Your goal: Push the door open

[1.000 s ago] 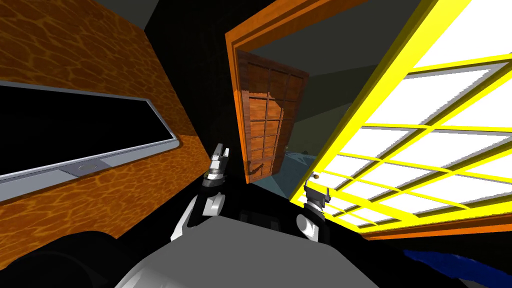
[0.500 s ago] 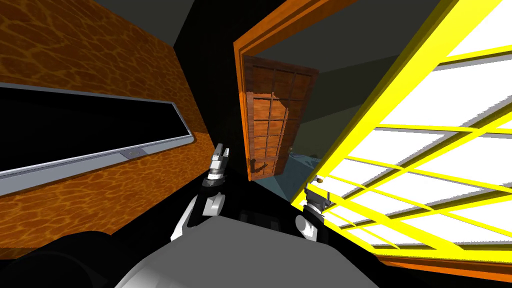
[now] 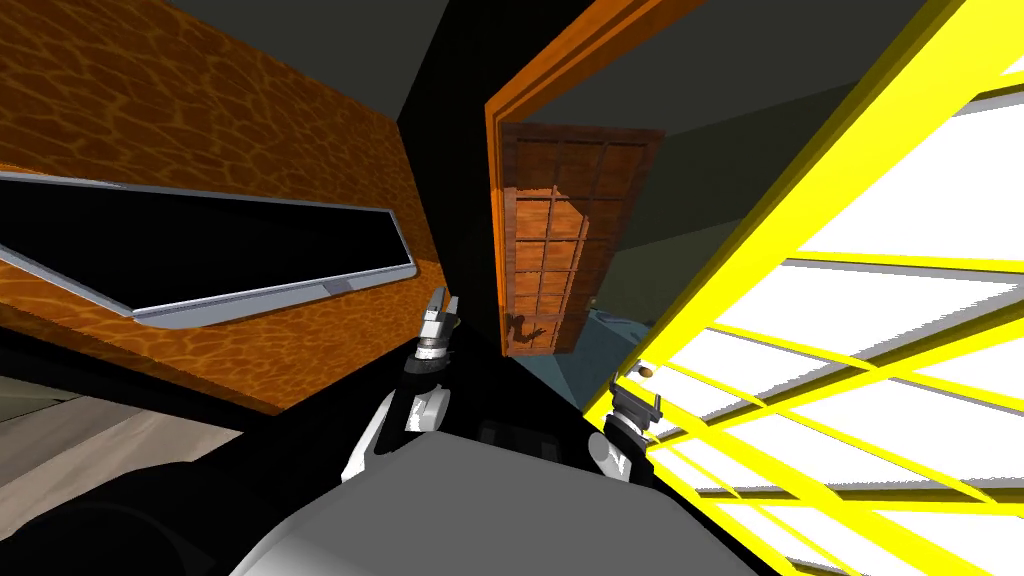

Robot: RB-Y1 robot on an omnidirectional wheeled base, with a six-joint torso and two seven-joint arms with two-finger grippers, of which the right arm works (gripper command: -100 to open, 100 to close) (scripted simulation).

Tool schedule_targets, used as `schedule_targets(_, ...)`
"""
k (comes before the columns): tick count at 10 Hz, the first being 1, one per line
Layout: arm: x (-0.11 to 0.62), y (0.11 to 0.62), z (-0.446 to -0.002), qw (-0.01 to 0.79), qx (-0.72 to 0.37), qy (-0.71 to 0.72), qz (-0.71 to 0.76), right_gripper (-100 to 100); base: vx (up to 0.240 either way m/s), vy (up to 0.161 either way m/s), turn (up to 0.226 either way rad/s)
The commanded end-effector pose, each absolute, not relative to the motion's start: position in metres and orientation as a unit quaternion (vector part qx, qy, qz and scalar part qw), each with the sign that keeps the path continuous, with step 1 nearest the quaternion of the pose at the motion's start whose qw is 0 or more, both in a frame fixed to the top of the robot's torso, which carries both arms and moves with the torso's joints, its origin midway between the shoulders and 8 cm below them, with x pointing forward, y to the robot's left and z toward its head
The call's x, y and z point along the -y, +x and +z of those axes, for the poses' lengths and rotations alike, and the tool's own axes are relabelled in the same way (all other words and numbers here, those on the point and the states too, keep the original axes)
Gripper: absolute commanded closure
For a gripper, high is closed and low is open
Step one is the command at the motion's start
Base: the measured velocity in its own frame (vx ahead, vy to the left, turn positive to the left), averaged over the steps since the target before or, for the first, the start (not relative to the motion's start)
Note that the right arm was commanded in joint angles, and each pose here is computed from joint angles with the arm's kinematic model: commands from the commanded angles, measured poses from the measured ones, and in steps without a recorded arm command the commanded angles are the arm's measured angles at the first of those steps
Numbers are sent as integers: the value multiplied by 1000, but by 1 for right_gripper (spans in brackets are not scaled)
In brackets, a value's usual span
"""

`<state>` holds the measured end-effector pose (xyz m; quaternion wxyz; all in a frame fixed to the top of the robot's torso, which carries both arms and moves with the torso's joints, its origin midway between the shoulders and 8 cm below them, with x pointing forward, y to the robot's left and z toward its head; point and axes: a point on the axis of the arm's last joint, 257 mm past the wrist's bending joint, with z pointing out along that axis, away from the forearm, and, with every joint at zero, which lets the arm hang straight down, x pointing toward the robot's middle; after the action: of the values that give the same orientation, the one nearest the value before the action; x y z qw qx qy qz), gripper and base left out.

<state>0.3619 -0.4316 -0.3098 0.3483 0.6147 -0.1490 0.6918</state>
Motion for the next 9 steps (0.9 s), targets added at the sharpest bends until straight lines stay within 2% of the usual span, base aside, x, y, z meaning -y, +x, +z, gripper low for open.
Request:
schedule_targets(1,433,359,-319,344,164,618,688,-100,-80,-146,249)
schedule_targets(3,435,352,-333,336,189,623,681,-100,-117,-131,291)
schedule_targets(6,436,342,-353,326,225,629,669,-100,-132,-181,325)
schedule_targets(9,435,333,-370,318,255,633,658,-100,-93,-160,247)
